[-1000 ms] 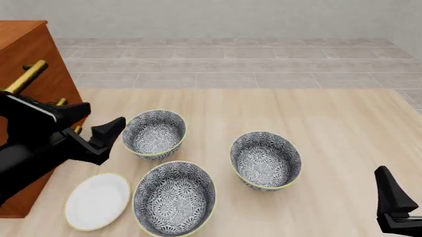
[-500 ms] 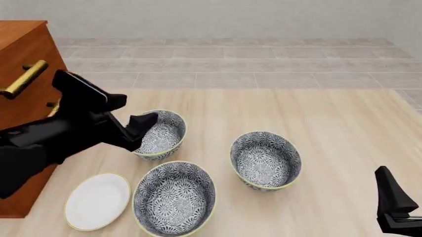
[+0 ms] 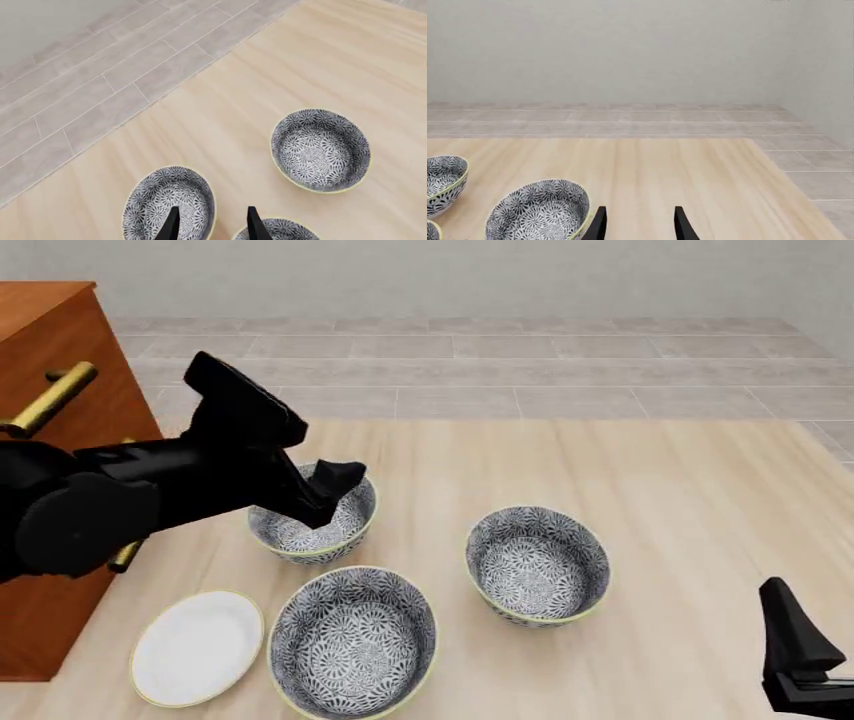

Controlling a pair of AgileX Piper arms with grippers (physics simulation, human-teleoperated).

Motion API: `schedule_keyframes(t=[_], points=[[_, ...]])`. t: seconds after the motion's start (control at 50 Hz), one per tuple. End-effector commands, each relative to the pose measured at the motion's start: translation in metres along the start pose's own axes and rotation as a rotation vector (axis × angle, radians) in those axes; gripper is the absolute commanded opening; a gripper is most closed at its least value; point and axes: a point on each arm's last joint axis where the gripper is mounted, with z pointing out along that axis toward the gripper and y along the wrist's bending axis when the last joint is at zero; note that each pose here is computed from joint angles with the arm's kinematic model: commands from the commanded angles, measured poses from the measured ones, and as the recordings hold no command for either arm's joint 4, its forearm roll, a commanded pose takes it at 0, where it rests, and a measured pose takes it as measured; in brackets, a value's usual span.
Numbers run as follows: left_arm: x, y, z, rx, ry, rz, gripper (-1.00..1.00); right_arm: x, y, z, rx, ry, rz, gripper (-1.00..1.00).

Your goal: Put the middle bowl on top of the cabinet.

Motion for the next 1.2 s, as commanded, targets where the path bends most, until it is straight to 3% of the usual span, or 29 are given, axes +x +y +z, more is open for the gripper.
schedule_keyframes(t=[0.02, 0.28, 0.7, 1.2], points=[[-0.012, -0.012, 0.012, 0.055, 0.041, 0.047, 1.00, 0.000, 0.000, 0.000, 0.003, 0.001, -0.013, 1.00], [-0.026, -0.024, 0.026, 0.100, 0.066, 0.051, 1.00, 0.001, 0.000, 0.000, 0.002, 0.006, -0.016, 1.00], [-0.025, -0.044, 0.070, 0.153, 0.112, 0.116, 1.00, 0.001, 0.000, 0.000, 0.001, 0.007, -0.015, 1.00], [-0.027, -0.074, 0.093, 0.216, 0.131, 0.075, 1.00, 0.002, 0.000, 0.000, 0.000, 0.018, -0.016, 1.00]])
